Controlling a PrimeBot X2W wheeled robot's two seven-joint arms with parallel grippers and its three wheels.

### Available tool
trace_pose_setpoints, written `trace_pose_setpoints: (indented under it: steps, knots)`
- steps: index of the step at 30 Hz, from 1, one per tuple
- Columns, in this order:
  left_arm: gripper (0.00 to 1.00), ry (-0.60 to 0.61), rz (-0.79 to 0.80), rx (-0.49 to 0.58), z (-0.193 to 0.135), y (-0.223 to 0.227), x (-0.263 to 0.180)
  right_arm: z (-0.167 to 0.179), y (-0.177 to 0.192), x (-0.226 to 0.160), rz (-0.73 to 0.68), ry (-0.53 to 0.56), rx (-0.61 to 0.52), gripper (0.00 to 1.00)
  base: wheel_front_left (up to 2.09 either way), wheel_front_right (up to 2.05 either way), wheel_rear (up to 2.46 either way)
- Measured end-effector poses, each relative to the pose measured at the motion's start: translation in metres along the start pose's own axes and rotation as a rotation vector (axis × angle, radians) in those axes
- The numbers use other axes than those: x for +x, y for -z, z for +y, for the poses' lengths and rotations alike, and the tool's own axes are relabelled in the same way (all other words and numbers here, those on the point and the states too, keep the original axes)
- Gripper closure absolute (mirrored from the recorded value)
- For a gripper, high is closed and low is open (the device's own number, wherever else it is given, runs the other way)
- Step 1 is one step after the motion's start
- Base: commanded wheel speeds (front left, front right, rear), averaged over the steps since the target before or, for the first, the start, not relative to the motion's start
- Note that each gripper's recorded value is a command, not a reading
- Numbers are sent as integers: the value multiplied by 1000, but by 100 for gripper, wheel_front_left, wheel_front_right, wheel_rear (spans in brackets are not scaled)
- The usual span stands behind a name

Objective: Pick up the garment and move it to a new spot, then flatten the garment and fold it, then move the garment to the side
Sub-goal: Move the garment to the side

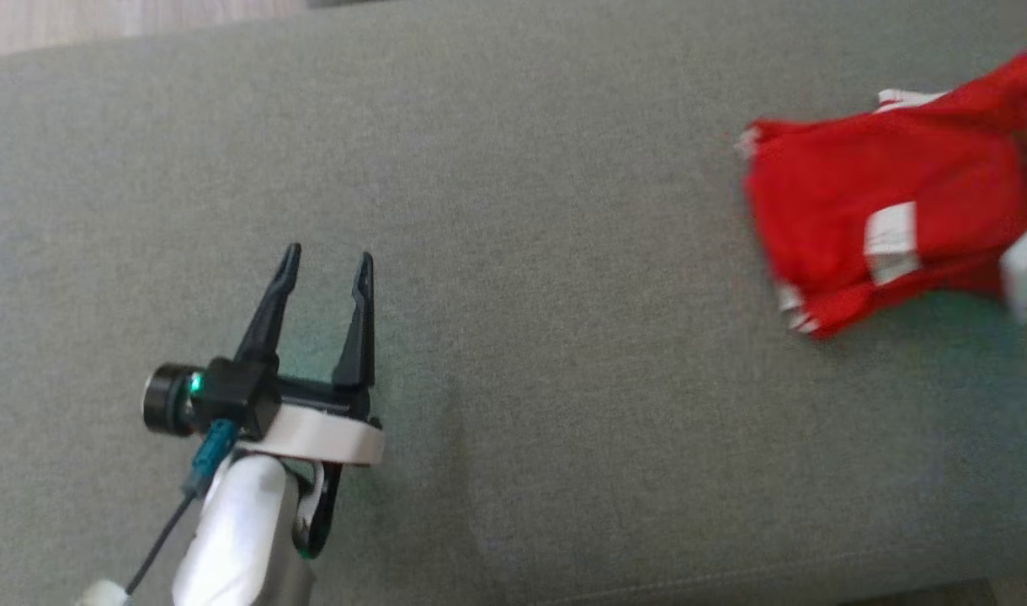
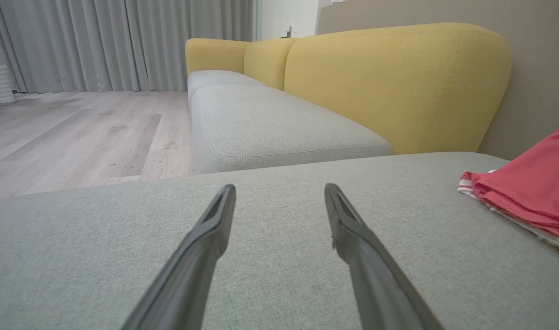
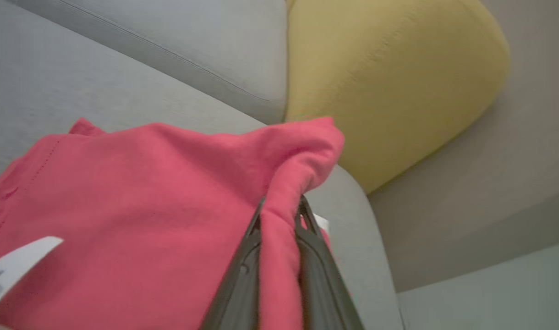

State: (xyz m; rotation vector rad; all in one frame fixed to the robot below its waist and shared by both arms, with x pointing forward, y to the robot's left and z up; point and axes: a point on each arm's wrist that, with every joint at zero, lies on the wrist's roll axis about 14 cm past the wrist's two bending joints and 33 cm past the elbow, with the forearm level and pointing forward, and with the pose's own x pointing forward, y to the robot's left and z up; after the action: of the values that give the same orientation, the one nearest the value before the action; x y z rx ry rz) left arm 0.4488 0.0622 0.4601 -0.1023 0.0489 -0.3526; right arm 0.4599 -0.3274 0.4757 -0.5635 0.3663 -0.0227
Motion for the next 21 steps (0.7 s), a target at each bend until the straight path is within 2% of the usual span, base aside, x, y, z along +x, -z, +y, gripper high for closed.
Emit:
trace_pose_setpoints:
  steps: [4, 7, 13, 21]
  knots:
    - [0, 1, 8, -2, 5, 6, 9, -39, 25, 5, 79, 71, -32, 100, 0, 0, 0]
    - [0, -11, 25, -6, 11, 13, 9, -57, 42, 7, 128, 114, -13, 100, 0, 0, 0]
    - [0, -23, 43, -10, 17, 21, 9, -77, 51, 12, 147, 178, 31, 100, 0, 0, 0]
    - [0, -35, 46, -16, 22, 24, 12, -87, 62, 10, 173, 214, 47, 100, 0, 0, 0]
